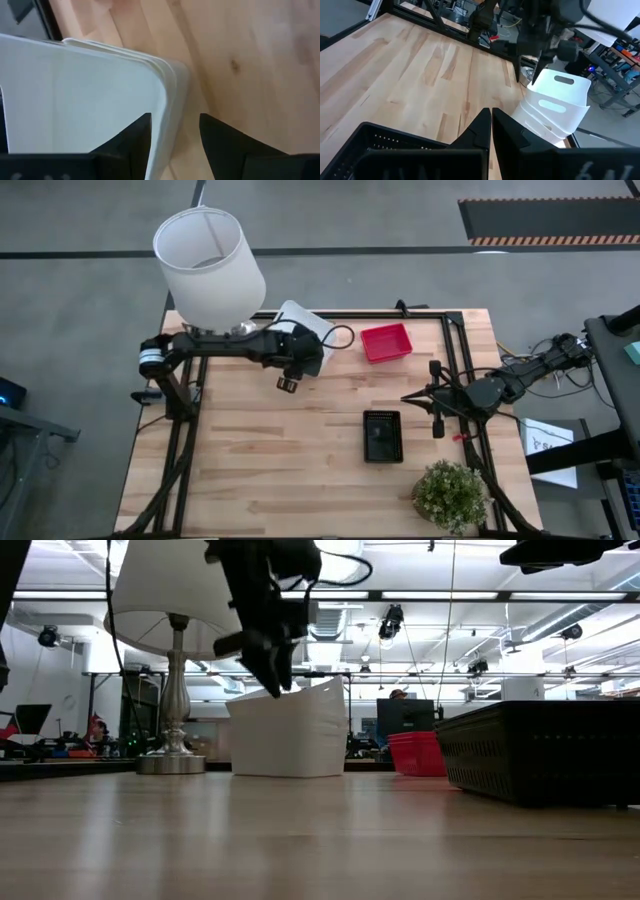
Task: Stack baskets by color
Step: Stack the bottom white bin on top of the top white bin
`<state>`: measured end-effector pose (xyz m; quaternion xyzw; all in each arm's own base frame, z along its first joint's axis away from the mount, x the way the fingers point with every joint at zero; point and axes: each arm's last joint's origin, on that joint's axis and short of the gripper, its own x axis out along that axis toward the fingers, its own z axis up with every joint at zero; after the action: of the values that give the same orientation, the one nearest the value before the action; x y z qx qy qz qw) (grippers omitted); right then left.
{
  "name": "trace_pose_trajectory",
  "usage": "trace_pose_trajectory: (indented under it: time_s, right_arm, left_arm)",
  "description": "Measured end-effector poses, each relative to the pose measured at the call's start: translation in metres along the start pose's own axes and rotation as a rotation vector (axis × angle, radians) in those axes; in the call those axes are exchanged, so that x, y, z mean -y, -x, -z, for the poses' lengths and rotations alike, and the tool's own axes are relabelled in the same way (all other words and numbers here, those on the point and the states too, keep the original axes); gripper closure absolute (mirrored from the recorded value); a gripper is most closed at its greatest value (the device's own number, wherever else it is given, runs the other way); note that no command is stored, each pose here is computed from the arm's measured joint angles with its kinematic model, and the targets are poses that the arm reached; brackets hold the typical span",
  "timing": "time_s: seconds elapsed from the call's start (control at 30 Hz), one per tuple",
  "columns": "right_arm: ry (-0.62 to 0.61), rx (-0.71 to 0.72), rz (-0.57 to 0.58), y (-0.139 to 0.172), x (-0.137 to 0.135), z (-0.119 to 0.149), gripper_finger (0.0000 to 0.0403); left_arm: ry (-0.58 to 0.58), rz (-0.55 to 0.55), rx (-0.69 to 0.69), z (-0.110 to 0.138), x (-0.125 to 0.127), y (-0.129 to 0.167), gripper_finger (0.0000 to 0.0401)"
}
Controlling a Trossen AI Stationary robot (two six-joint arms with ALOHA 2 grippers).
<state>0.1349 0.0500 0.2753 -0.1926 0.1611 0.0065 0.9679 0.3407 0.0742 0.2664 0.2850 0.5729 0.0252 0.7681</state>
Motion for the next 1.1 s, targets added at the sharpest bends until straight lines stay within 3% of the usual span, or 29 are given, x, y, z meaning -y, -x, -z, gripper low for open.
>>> trace_pose_trajectory:
  time_s: [0.43,0.57,0.8,1.1]
  right_arm:
    - [0.004,0.0,0.0,0.0,0.0,0.0,0.0394]
    - [0.004,0.0,0.0,0.0,0.0,0.0,0.0394]
    - [0.004,0.0,0.0,0.0,0.0,0.0,0.0394]
    - [0.004,0.0,0.0,0.0,0.0,0.0,0.0394]
  left_arm:
    - [0.031,-0.054,0.029,0.0013,-0.002,-0.0097,0.0257]
    - [0.032,-0.055,0.03,0.0012,-0.0021,-0.0097,0.0291]
    - [0.034,-0.041,0.037,0.0012,-0.0016,-0.0098,0.0389]
    - [0.036,-0.043,0.049,-0.001,-0.0032,-0.0068,0.0394]
